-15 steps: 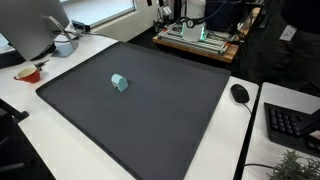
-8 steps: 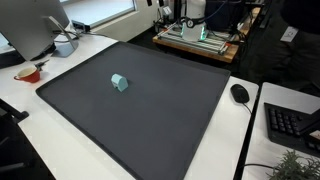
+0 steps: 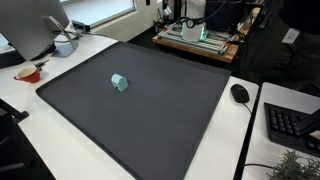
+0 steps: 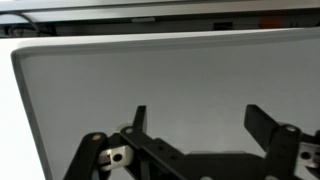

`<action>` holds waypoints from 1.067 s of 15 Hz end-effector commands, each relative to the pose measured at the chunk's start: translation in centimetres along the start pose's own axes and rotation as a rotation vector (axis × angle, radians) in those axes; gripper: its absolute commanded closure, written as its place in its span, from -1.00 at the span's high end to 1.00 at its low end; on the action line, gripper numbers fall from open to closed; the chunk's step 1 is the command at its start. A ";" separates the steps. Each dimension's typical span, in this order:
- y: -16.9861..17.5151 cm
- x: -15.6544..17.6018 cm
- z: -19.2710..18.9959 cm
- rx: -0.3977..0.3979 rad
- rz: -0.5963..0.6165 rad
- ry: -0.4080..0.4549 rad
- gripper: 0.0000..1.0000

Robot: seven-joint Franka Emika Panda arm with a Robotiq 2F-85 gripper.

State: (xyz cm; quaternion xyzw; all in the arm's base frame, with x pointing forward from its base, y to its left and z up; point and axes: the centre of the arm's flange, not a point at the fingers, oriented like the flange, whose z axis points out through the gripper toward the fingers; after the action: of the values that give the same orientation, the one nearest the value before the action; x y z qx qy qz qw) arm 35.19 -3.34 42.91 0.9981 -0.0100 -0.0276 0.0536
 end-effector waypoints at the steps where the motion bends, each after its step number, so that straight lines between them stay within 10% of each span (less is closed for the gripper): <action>1: -3.8 3.8 -0.9 -0.153 -0.140 -0.024 1.00; 13: -14.3 8.8 3.5 -0.650 -0.571 -0.220 1.00; 16: -14.1 7.8 4.0 -0.616 -0.547 -0.205 1.00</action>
State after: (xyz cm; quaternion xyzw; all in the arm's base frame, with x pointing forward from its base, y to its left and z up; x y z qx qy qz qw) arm 43.00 10.10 36.95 0.8933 0.2590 -0.1417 0.3388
